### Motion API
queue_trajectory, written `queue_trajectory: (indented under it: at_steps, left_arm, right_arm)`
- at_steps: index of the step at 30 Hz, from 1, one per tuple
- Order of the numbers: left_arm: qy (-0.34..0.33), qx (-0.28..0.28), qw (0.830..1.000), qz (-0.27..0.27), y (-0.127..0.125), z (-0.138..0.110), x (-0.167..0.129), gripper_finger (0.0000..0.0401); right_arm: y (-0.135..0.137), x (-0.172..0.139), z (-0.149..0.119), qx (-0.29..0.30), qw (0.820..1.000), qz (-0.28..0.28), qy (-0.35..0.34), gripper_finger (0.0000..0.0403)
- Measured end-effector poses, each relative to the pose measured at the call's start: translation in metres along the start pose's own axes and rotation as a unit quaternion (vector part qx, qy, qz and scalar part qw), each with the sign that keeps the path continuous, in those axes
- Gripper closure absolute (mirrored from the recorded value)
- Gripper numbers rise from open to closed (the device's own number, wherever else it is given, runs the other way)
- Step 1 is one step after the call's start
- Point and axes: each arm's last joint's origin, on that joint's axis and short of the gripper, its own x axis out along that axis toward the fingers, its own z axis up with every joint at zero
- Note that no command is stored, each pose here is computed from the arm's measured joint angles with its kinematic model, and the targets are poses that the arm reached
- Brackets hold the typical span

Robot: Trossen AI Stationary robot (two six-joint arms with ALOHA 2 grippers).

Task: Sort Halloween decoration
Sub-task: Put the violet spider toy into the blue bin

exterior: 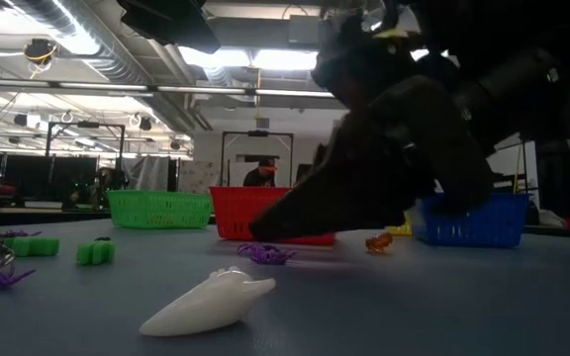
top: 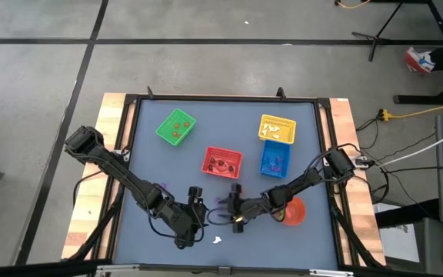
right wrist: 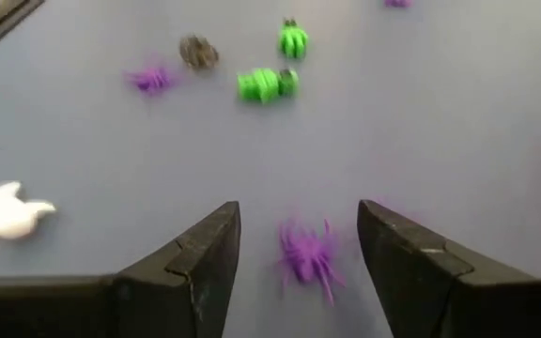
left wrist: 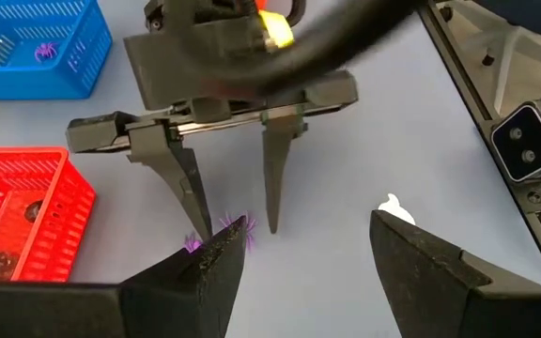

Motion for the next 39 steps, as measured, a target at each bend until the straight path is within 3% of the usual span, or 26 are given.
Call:
queue_trajectory:
  at_steps: [6,15,39]
  left_arm:
    - [0.000,0.000,1.000,0.000,-0.0001,0.0000,0.0000,0.0190]
    - [0.000,0.000,1.000,0.000,-0.0001,0.0000,0.0000,0.0190]
    - [0.000,0.000,1.000,0.000,-0.0001,0.0000,0.0000,0.0190]
  right_arm:
    - [0.0030,0.0032,0.0088,-0.024,1.000,0.003,0.007,0.0188]
    - [0.0019,0.0026,0.0006,-0.021,0.999,0.001,0.049,0.0188]
    - [0.0038,0.0027,0.0066,-0.030,0.999,0.016,0.022,0.0188]
